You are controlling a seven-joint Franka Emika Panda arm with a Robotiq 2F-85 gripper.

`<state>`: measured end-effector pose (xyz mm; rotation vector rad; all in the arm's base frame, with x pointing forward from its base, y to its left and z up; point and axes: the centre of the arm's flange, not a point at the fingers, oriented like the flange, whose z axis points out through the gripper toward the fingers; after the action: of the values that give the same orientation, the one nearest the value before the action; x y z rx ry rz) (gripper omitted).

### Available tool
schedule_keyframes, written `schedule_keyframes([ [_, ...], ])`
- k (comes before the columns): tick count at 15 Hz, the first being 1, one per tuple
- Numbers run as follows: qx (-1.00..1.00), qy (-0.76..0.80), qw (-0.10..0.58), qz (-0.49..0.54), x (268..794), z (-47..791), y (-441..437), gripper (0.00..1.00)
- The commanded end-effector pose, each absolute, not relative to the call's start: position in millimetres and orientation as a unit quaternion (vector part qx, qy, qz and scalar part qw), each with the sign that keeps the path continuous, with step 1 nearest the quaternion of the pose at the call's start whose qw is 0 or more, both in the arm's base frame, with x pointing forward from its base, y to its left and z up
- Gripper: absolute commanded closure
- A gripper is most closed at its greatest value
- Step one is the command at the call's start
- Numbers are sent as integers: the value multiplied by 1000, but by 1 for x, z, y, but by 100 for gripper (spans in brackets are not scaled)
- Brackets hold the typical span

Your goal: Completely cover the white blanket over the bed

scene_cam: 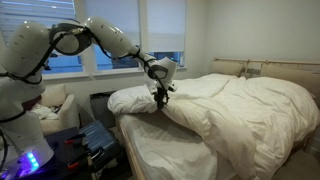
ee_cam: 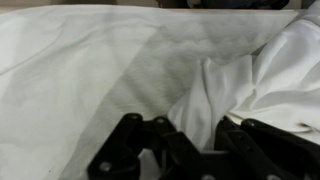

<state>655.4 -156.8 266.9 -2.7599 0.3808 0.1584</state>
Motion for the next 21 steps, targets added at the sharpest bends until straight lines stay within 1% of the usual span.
schedule_keyframes([
  [1,-977,102,159,103,584,301,-158,98],
  [10,-981,69,158,92,553,314,-153,98],
  [15,-979,70,172,87,550,312,-159,98],
  [19,-980,74,162,87,551,311,-159,98],
  [20,-980,76,158,89,551,309,-158,66],
  [21,-981,76,153,91,553,307,-159,64],
])
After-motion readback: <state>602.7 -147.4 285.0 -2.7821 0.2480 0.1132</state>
